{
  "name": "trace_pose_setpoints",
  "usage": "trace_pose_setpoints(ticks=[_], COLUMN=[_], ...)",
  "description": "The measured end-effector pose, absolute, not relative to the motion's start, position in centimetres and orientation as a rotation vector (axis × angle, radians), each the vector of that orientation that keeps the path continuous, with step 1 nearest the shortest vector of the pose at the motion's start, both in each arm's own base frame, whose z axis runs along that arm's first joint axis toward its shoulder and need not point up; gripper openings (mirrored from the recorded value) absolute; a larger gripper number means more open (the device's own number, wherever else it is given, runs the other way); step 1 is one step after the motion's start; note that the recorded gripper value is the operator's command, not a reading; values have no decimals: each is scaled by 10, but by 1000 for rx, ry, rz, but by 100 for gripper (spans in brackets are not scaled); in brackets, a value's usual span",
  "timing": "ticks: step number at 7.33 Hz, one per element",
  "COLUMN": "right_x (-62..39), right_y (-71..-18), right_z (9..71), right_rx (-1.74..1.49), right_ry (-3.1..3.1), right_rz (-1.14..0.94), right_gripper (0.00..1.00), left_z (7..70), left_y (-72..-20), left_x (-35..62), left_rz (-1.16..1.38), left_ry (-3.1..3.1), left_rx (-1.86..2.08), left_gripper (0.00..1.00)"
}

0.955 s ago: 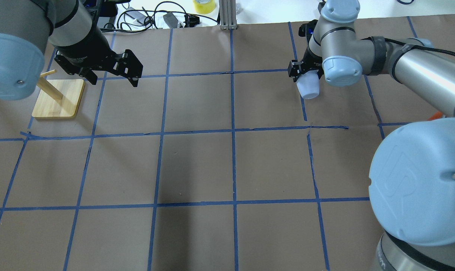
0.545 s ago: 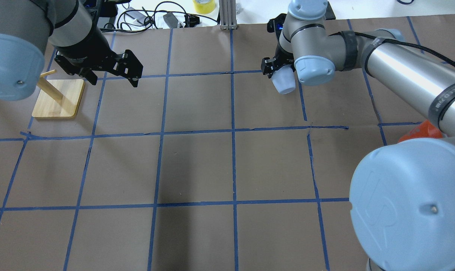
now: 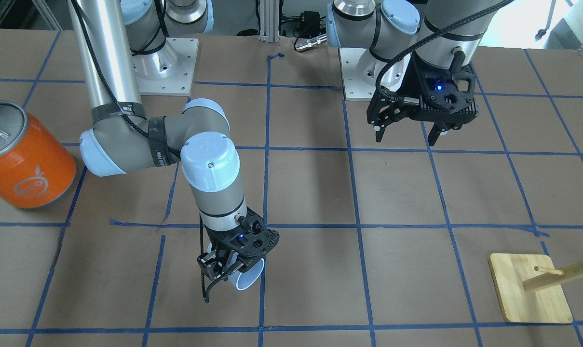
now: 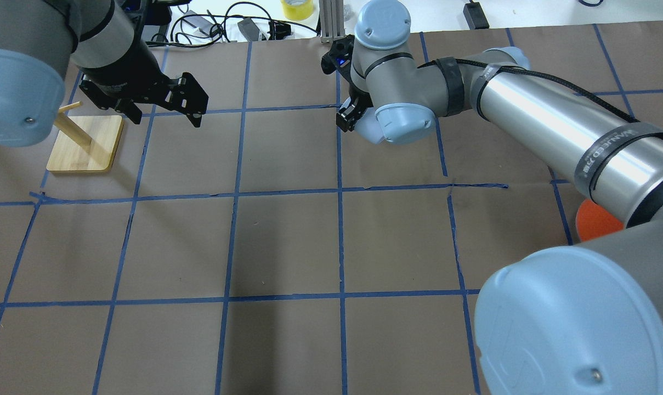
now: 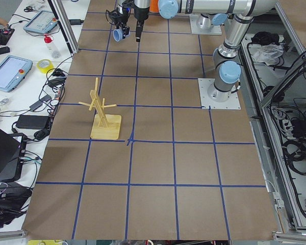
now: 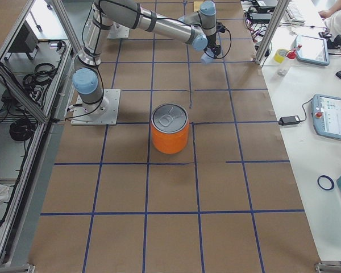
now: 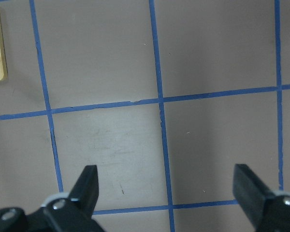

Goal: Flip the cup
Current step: 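Carry the cup with the right gripper toward the left gripper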

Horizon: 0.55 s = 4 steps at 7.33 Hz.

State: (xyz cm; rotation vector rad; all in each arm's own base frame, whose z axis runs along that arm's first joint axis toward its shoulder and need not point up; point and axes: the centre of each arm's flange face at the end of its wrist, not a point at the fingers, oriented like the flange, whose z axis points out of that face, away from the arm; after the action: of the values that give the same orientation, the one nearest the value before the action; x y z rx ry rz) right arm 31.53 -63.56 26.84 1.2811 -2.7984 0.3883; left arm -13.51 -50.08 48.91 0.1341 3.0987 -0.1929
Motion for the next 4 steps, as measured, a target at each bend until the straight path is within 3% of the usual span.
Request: trace_pose_setpoints(ticks=[4], right_x=[403], right_y=[-597], right_z=[248], right_rx=[1929], right_ry=[-2325], right_rz=[453], right_gripper=[27], left_z=[490], left_y=[-500], left_x=[-135], left_rz=[-194], left_ry=[3099], left_rx=[133], left_gripper=[100])
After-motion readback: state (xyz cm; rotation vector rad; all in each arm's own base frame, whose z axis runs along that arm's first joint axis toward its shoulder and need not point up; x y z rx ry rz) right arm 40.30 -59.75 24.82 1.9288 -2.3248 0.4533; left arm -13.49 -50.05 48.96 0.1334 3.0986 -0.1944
